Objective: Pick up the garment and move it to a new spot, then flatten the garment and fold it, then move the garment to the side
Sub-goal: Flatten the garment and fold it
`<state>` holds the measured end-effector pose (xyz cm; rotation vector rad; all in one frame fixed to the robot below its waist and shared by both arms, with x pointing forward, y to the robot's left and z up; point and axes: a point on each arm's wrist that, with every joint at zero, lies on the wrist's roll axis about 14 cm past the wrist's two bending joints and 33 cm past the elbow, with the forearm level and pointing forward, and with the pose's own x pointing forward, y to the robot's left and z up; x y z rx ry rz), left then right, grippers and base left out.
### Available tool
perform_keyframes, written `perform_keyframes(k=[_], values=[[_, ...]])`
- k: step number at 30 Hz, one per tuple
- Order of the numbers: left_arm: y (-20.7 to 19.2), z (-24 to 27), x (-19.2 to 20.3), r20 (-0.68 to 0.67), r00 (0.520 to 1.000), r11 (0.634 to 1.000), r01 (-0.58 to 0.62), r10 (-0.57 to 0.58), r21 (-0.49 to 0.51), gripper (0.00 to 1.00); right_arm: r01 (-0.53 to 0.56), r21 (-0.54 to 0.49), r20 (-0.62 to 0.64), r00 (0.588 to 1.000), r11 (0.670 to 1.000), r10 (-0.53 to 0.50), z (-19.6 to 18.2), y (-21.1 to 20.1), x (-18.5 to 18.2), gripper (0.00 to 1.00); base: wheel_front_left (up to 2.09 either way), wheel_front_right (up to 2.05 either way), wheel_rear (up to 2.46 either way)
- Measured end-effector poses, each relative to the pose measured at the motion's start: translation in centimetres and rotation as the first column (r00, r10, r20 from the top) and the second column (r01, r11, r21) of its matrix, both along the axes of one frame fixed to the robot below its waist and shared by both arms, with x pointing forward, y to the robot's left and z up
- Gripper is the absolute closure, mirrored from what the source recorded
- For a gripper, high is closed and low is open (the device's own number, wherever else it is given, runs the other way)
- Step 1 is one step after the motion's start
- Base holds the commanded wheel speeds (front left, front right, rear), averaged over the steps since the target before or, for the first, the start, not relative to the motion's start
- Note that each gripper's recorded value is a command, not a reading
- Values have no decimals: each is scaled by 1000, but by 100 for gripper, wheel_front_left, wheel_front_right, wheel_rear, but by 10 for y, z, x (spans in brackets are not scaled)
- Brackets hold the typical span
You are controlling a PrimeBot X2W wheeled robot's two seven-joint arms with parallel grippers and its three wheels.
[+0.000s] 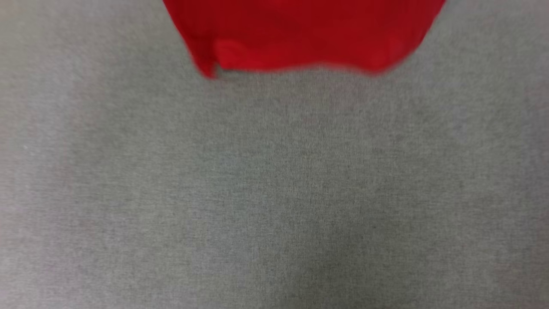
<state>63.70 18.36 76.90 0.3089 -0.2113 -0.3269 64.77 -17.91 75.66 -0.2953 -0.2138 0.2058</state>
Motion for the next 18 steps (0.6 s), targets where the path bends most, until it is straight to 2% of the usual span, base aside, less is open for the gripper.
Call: perform_keyframes(k=[10, 18], values=[[-5, 35, 53, 136, 991, 997, -1, 12, -81, 100, 52, 3, 124, 991, 999, -52, 28, 4, 57, 100, 0, 0, 0], [8, 0, 81, 92, 994, 995, -45, 54, -94, 100, 25, 18, 98, 995, 1000, -26, -1, 18, 87, 100, 0, 0, 0]])
